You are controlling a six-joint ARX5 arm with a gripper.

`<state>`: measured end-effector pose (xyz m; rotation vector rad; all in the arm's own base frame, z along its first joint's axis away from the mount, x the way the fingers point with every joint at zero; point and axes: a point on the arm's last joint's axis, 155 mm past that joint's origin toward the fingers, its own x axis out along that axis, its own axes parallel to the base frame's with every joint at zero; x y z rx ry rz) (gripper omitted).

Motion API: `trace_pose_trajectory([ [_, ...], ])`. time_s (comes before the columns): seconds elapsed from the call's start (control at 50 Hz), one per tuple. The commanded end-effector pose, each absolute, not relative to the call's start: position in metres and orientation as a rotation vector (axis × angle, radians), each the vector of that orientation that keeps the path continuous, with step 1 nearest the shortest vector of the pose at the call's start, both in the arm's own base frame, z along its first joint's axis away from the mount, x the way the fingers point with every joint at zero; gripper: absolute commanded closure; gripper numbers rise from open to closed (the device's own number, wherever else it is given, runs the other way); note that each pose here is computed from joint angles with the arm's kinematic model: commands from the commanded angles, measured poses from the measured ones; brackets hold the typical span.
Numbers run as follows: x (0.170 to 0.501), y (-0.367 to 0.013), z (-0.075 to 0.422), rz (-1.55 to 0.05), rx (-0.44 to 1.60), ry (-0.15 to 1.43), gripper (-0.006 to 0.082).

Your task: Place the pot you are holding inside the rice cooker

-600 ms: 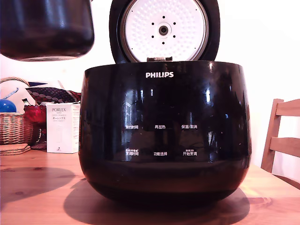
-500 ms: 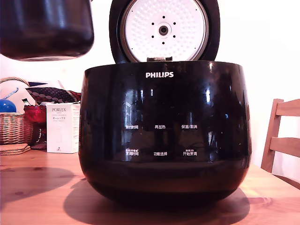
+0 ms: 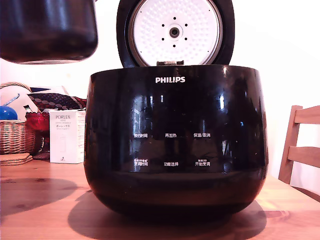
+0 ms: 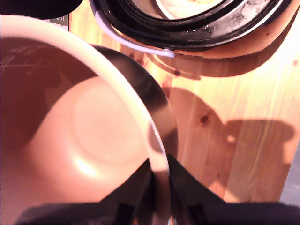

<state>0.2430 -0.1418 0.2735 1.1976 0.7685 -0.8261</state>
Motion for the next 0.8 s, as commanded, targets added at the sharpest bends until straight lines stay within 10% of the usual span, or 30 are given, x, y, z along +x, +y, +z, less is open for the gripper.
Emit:
trace_pose_trajectory([
  [0.0,0.241,-0.152,0.289,-0.834,1.176,0.686,0.0791],
  [0.78,0.207,-0.289,0.321,-1.204,1.042,0.275,0.0791],
])
